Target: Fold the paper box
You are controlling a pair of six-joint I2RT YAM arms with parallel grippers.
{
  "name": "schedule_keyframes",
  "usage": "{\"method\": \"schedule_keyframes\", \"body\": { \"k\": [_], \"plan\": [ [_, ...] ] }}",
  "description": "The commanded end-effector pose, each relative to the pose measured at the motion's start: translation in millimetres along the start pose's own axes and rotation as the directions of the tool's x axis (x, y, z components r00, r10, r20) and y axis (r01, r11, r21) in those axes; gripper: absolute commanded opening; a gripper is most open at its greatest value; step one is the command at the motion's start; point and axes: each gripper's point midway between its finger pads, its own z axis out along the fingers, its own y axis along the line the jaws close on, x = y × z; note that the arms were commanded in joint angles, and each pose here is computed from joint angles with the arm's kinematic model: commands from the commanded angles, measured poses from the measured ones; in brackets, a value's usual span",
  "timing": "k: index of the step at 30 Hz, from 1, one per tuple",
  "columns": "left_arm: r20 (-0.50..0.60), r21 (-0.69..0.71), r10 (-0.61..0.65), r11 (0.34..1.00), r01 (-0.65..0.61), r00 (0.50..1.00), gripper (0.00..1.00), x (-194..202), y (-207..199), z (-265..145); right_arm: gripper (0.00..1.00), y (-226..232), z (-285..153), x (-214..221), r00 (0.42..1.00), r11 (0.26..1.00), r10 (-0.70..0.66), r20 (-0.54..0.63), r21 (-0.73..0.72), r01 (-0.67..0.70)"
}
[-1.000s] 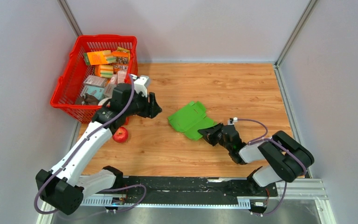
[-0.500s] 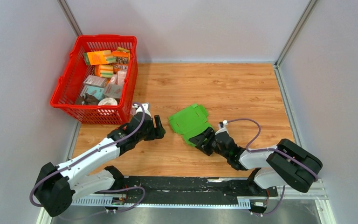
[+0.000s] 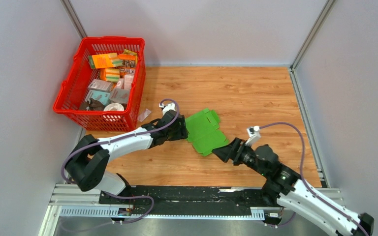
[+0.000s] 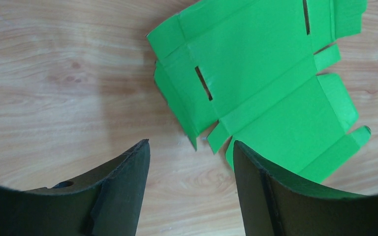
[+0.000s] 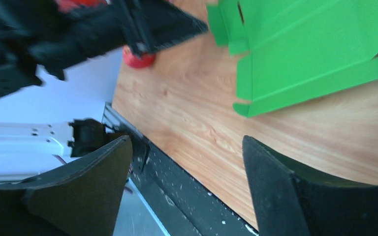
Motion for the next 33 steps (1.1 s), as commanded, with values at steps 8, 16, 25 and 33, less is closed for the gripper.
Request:
{"method": "schedule_keyframes", "body": {
  "k": [8,16,25,33],
  "plan": [
    [0.013,0.009,0.046,0.999,-0.046,0.999,0.34,-4.5,-19.6,30.4,0.91,-34.5,-55.5,-38.9,0.975,0.969,-0.147,0.164,0.224,0.109],
    [-0.048,-0.021,0.217,0.976,-0.218,0.975,0.0,2.8,-6.5,27.3,0.94,-22.2,-22.8,-53.5,0.922,0.855,-0.375,-0.093,0.351,0.383],
    [-0.172,0.184,0.578,0.814,-0.551,0.797,0.0,17.6,-16.9,9.5,0.86,-26.2,71.2,-84.8,0.865,0.844,-0.376,-0.333,0.262,0.468],
    [-0.177,0.309,0.699,0.708,-0.636,0.692,0.0,26.1,-24.9,4.9,0.71,-33.0,99.4,-113.2,0.882,0.946,-0.321,-0.346,-0.064,0.319]
  ]
}}
